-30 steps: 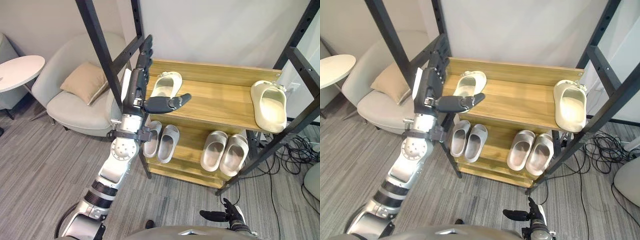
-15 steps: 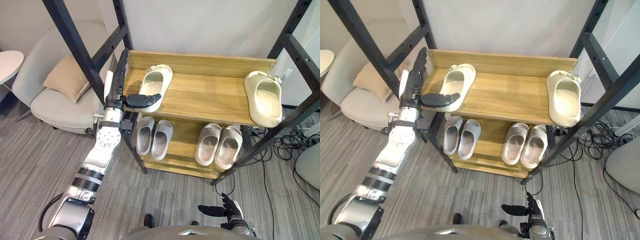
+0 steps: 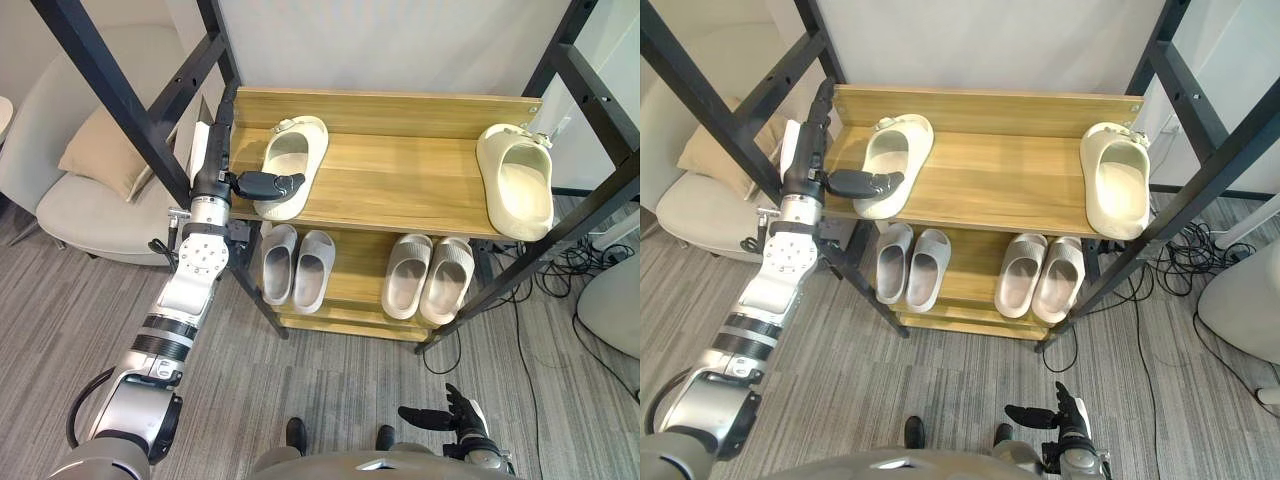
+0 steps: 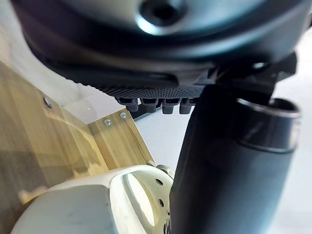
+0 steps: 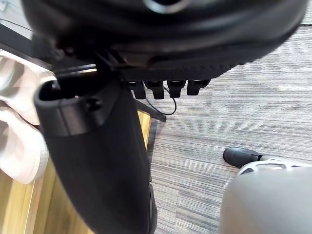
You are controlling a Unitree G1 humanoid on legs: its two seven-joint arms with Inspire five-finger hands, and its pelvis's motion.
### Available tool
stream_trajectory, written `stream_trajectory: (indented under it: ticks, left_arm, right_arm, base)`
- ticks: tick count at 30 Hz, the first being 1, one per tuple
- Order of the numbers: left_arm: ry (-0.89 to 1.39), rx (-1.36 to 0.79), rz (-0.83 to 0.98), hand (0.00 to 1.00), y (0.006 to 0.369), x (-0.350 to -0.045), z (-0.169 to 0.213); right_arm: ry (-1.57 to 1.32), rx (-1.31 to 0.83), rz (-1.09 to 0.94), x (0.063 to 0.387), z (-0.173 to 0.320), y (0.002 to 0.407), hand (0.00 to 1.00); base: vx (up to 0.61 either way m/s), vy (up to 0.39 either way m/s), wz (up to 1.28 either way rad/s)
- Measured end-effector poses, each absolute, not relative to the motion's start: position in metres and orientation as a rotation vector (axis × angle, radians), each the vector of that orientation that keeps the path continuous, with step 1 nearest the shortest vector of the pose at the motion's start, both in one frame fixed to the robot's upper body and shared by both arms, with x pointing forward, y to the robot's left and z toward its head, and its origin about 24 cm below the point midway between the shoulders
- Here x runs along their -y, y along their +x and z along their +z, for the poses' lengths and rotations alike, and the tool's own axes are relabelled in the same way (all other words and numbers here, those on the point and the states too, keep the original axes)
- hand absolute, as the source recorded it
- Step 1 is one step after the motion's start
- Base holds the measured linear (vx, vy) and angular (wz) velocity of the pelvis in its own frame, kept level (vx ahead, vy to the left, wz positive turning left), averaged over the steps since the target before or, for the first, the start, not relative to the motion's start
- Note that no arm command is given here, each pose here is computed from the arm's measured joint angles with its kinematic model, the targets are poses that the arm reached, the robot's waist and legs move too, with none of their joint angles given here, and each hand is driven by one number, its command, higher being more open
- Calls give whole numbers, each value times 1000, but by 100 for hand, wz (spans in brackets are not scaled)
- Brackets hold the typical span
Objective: Organize the slippers on the shoe rack
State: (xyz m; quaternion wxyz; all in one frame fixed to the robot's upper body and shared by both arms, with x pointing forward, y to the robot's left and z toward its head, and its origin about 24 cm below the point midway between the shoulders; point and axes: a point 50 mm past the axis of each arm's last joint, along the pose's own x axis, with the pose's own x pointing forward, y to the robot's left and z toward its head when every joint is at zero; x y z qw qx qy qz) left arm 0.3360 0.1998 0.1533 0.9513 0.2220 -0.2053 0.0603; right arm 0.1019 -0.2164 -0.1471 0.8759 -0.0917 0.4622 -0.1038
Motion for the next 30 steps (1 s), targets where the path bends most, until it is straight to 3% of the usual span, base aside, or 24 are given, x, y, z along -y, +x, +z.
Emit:
stream_trajectory:
  ticks: [30]
  left_arm:
    - [572, 409, 205, 100, 358, -223, 181]
  right_arm:
    - [-199, -952, -217, 220, -145, 103, 100]
  base:
    - [-5, 7, -2]
